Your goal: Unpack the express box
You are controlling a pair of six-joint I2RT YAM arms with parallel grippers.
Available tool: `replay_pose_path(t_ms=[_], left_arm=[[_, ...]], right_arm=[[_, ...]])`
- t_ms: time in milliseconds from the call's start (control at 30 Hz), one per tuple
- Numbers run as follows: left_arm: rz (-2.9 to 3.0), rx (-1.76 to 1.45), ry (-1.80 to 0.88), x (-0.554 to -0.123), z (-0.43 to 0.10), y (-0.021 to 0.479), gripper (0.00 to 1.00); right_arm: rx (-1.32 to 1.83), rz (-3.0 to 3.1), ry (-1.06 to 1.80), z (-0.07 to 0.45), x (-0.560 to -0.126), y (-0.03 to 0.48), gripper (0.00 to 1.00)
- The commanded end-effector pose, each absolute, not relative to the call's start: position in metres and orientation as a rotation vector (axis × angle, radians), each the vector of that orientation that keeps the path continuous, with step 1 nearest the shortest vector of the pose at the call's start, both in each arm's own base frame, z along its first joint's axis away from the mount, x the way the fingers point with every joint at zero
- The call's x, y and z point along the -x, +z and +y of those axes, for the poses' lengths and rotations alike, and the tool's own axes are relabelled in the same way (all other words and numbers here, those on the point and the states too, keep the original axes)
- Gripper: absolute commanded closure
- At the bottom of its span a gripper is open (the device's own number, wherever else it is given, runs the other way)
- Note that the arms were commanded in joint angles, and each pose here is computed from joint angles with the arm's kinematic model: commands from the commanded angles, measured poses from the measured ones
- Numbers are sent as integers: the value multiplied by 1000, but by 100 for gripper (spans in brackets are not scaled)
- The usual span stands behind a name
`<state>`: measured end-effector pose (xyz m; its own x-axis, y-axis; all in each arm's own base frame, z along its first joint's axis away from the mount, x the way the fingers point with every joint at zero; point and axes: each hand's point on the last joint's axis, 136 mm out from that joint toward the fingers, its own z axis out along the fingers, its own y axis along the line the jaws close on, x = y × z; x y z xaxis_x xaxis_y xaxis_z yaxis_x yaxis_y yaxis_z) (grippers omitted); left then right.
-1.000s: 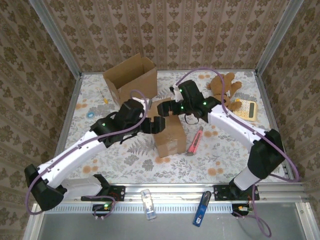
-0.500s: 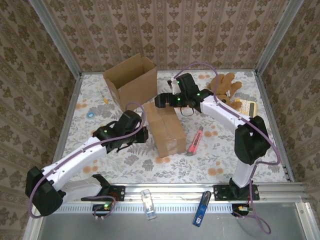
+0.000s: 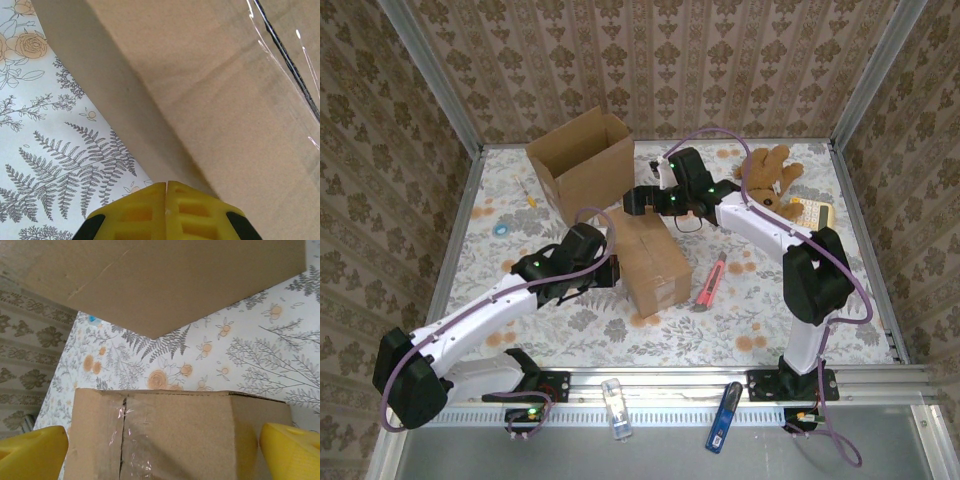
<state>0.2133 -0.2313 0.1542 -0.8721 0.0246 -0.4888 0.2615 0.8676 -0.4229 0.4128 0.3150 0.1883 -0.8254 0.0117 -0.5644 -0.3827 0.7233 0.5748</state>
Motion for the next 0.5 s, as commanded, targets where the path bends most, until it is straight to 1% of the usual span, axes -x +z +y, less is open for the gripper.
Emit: replay_pose_path(t_ms=[0,133,233,333,467], left_arm=[[2539,-205,-690,-213,-232,163,94],[2520,-217,-668,-211,-225,175,93],[2501,-226,-654,-208,-218,186,91],[2480,-240,-649,-206,-212,197,88],[2463,-253,-636,-204,-204,207,83]], right_arm=[[213,2351,834,296,-418,211,0],[99,2298,662,261,-420,238,0],[-13,2267,531,227,-410,254,0],[-163,2289,357,182,-386,256,0],[-293,2399,139,132,-343,236,2]])
